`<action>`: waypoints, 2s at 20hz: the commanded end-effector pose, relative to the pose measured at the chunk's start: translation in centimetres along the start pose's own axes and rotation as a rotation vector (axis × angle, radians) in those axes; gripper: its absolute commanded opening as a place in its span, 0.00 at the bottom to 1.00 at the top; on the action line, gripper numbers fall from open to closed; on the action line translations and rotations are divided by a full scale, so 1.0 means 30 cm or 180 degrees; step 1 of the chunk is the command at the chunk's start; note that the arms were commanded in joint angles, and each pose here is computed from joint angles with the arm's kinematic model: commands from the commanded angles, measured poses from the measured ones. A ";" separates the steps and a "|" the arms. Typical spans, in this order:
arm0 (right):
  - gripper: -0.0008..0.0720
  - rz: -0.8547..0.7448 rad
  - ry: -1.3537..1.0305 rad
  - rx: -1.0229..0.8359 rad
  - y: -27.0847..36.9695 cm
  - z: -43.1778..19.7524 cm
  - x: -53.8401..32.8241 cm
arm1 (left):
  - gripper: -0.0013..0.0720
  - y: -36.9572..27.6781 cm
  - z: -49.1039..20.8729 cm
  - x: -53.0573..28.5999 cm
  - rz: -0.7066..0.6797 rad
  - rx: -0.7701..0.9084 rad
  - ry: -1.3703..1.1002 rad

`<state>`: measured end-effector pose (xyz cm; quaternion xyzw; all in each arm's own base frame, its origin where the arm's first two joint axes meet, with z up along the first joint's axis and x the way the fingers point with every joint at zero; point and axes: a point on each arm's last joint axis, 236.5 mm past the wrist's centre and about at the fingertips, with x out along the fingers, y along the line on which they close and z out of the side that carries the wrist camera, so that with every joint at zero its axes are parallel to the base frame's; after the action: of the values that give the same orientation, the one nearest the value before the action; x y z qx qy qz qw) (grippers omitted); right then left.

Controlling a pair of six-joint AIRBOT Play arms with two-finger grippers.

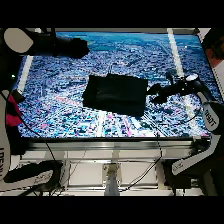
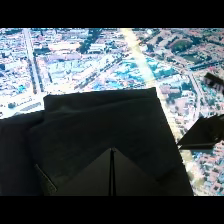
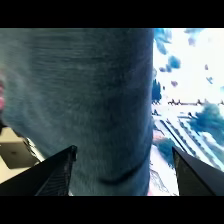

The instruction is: Fold the clothes and pants, and hang the long-sleeved shirts on hangers.

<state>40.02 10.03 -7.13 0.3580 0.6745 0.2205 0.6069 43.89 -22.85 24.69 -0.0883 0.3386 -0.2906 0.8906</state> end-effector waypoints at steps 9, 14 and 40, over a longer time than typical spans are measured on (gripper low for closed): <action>0.05 -0.0148 -0.0130 0.0072 0.083 0.046 0.106 | 0.05 0.001 0.002 -0.002 0.0002 0.0004 -0.0005; 0.04 -0.0829 -0.0913 0.0623 -0.244 0.118 -0.326 | 0.05 0.002 0.002 -0.002 0.0005 0.0005 -0.0005; 0.87 -0.0887 -0.3302 0.3338 -1.204 -0.621 -1.390 | 0.05 -0.029 -0.224 0.213 -0.0061 -0.0160 0.0794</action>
<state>13.75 -40.99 -4.95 0.5465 0.3909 -0.3932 0.6277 43.03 -26.78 17.02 -0.0853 0.4467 -0.2995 0.8387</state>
